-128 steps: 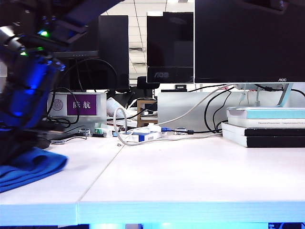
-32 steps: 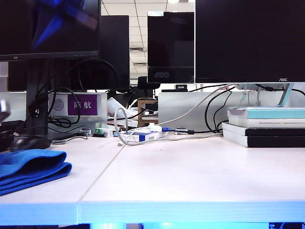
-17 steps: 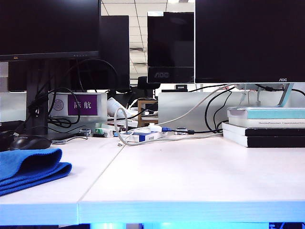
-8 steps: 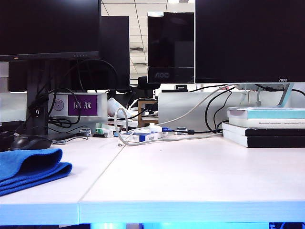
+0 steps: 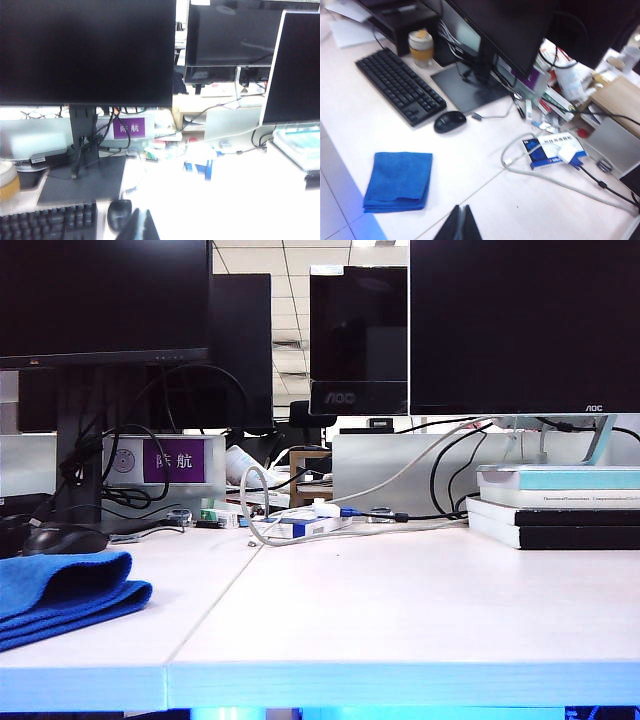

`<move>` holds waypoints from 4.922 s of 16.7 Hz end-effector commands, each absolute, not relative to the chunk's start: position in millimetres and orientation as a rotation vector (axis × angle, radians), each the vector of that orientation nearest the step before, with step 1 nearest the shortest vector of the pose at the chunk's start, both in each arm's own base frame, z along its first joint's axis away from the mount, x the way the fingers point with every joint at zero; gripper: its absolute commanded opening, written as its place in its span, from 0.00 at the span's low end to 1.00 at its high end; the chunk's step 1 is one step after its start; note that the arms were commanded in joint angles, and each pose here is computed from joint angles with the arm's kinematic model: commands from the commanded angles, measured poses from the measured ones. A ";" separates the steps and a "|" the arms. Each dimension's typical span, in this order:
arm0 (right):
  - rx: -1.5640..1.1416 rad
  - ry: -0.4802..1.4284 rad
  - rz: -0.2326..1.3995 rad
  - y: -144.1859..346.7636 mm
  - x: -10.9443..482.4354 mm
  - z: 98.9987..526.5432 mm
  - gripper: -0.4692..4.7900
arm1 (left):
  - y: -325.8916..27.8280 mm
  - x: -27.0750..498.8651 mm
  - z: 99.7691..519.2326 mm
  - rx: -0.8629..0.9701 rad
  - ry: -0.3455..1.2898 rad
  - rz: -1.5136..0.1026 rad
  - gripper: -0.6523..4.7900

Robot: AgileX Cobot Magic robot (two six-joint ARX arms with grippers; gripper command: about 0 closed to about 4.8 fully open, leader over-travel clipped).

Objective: Wipe the table from right to left using the rag.

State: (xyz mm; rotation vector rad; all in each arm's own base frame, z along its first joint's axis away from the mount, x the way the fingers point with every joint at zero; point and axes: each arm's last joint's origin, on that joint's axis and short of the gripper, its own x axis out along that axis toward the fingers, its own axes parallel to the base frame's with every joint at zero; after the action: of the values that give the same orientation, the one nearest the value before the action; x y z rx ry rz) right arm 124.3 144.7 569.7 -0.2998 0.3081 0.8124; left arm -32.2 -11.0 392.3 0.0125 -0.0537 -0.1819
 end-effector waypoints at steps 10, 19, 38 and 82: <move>-0.374 0.406 0.897 131.6 86.2 536.7 0.08 | 1.0 76.1 222.1 -0.246 0.061 -0.114 0.11; -0.226 0.205 0.896 119.7 78.8 463.4 0.08 | 6.3 92.5 176.0 -0.066 0.103 0.014 0.11; -0.126 0.038 0.746 111.3 78.9 339.7 0.08 | 7.6 95.7 148.1 -0.029 0.206 0.049 0.11; 0.274 0.267 0.089 11.6 91.6 150.2 0.08 | 7.7 95.7 148.1 -0.029 0.206 0.049 0.11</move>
State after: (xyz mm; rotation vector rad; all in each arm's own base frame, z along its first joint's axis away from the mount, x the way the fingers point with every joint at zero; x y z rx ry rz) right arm 91.6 11.4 151.4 0.2672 0.2572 0.0859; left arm 95.6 7.6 150.8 -0.0299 0.1924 0.0472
